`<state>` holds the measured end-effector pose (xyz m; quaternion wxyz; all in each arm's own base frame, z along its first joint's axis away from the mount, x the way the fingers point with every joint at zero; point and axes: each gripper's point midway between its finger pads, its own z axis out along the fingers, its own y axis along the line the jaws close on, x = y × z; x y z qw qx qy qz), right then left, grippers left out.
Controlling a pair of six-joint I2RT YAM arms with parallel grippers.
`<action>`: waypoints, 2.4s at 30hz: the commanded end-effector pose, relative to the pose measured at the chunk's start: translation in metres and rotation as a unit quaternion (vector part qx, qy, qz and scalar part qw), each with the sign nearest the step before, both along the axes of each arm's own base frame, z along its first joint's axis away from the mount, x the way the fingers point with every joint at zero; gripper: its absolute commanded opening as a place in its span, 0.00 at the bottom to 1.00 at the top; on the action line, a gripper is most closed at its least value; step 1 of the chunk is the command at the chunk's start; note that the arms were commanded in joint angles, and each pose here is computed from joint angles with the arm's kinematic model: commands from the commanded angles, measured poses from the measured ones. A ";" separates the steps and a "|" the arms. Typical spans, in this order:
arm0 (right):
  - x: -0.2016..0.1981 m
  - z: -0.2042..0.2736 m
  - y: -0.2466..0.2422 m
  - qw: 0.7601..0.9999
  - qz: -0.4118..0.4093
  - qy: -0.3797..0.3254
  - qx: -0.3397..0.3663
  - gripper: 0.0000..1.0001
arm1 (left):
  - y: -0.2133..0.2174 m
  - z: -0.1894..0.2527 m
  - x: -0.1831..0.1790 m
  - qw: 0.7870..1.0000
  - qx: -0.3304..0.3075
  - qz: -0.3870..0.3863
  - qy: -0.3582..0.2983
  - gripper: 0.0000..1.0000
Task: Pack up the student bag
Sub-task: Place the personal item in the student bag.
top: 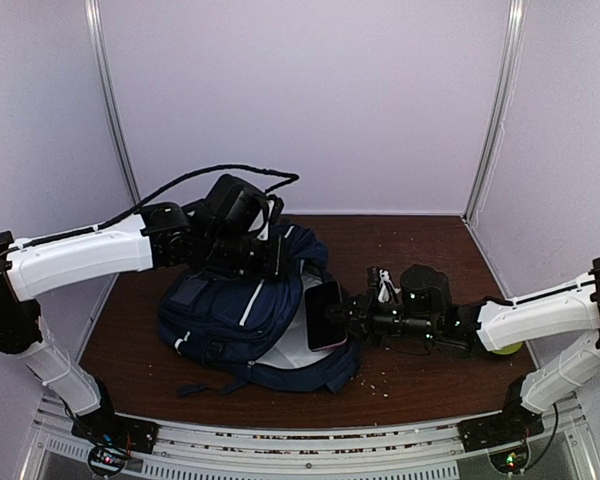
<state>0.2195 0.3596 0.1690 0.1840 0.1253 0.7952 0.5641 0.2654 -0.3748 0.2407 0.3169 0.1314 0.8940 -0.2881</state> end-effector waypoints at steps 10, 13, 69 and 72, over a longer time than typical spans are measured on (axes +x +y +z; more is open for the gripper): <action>0.030 -0.037 0.050 0.997 -0.042 0.046 -0.046 0.21 | -0.008 0.066 -0.006 0.990 -0.130 0.002 -0.060 0.00; 0.031 -0.040 0.051 0.995 -0.040 0.037 -0.081 0.45 | -0.008 0.064 -0.008 0.990 -0.129 -0.003 -0.059 0.00; 0.016 -0.008 -0.054 0.914 -0.053 -0.157 -0.370 0.56 | -0.008 -0.018 -0.055 0.986 -0.025 -0.163 -0.020 0.78; 0.010 -0.009 -0.056 0.922 -0.047 -0.151 -0.353 0.56 | 0.020 -0.022 -0.057 0.989 0.013 -0.142 -0.033 0.81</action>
